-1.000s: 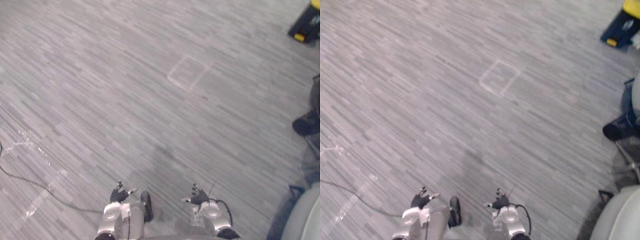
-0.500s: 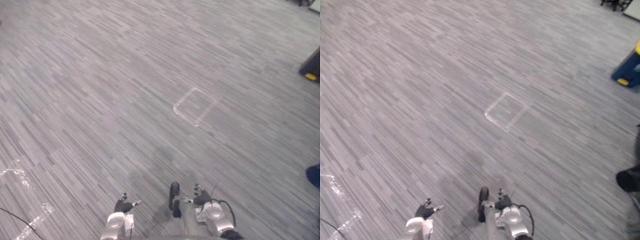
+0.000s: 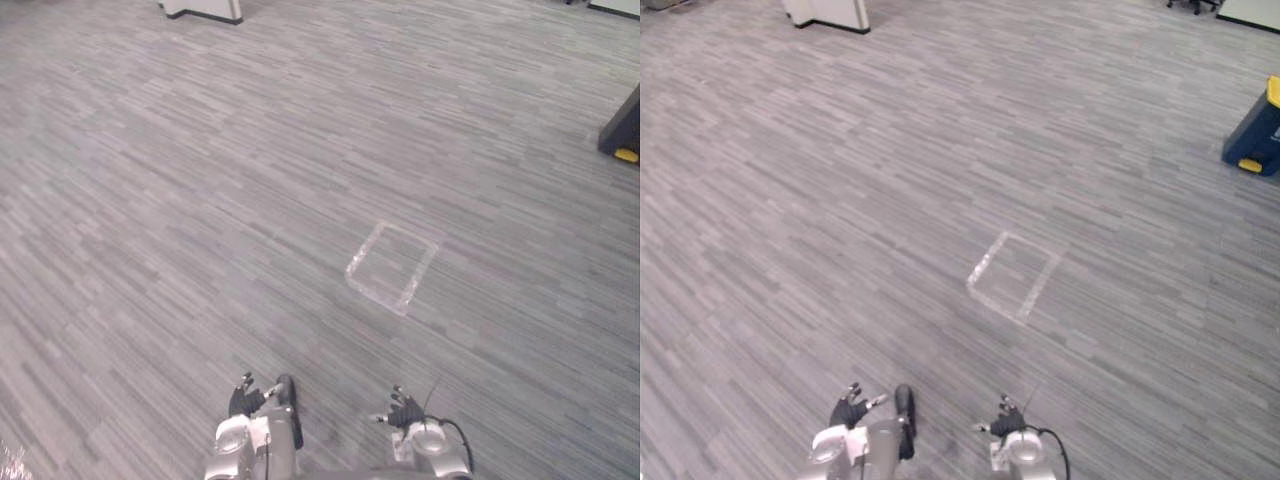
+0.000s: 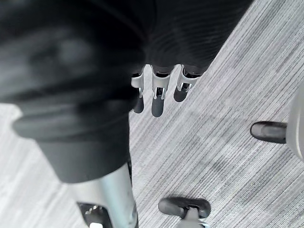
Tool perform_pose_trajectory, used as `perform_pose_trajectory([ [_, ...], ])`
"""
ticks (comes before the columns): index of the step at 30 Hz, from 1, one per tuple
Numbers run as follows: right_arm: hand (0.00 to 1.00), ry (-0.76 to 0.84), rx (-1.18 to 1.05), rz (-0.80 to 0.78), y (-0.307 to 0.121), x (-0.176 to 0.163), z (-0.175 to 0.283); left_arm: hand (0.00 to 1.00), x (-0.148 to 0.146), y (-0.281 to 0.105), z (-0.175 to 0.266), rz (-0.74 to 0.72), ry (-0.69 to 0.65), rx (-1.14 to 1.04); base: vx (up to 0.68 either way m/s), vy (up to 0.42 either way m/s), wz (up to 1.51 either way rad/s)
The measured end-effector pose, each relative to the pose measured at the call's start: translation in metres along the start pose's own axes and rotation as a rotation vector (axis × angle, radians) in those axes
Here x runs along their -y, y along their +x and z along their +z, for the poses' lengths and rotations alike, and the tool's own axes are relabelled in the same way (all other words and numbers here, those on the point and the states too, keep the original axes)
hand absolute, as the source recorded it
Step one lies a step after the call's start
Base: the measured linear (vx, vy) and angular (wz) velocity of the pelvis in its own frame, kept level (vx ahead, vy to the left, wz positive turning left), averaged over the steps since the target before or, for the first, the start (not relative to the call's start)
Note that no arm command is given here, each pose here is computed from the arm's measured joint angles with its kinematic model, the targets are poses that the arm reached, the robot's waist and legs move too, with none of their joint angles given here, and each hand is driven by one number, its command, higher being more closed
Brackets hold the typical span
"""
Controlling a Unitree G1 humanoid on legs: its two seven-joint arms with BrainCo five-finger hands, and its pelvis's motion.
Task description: Organize the slippers on the shoe rack
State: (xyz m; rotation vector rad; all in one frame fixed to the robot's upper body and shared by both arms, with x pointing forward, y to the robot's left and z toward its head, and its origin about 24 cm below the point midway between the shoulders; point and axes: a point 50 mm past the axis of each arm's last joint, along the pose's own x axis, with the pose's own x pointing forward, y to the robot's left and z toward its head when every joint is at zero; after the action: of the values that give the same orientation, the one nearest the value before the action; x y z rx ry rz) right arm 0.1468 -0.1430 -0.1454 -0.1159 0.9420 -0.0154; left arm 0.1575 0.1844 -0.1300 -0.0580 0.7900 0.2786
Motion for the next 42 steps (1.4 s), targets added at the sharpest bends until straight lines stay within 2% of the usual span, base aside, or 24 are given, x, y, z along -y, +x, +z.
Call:
perform_pose_trajectory([
  [5,0.00,0.049,0.011,0.010,0.002,-0.002,0.006,0.00,-0.011,0.000,-0.013,0.013,0.055,-0.069,0.53,0.266,-0.44],
  [15,0.00,0.048,0.079,-0.005,0.006,0.005,0.025,0.00,-0.003,-0.004,-0.028,-0.031,0.119,-0.125,0.51,0.052,0.02],
  [18,0.00,0.038,0.106,-0.040,0.007,0.019,0.034,0.00,0.011,-0.007,-0.033,-0.052,0.086,-0.145,0.64,-0.153,-0.09],
  [22,0.00,0.050,0.125,-0.037,0.004,0.016,0.033,0.00,0.013,-0.008,-0.031,-0.038,0.036,-0.127,0.54,-0.198,-0.28],
  [27,0.00,0.076,0.059,-0.007,-0.001,0.000,0.014,0.00,0.009,-0.005,-0.012,-0.013,-0.014,-0.042,0.57,-0.017,-1.16],
  [32,0.00,0.089,0.048,-0.020,0.000,0.002,0.015,0.00,0.010,-0.005,-0.007,-0.013,-0.020,-0.022,0.50,0.197,-1.53],
  [35,0.00,0.083,0.009,-0.033,0.000,0.009,0.003,0.00,0.018,-0.007,-0.019,-0.041,0.001,-0.064,0.45,0.428,-1.64],
  [40,0.00,0.069,-0.004,0.019,0.000,-0.007,0.002,0.00,0.002,-0.004,-0.022,-0.013,0.048,-0.083,0.32,0.385,-1.48],
  [42,0.00,0.064,0.001,0.034,0.000,-0.009,0.003,0.00,-0.002,-0.005,-0.027,-0.028,0.115,-0.107,0.24,0.282,-1.08],
])
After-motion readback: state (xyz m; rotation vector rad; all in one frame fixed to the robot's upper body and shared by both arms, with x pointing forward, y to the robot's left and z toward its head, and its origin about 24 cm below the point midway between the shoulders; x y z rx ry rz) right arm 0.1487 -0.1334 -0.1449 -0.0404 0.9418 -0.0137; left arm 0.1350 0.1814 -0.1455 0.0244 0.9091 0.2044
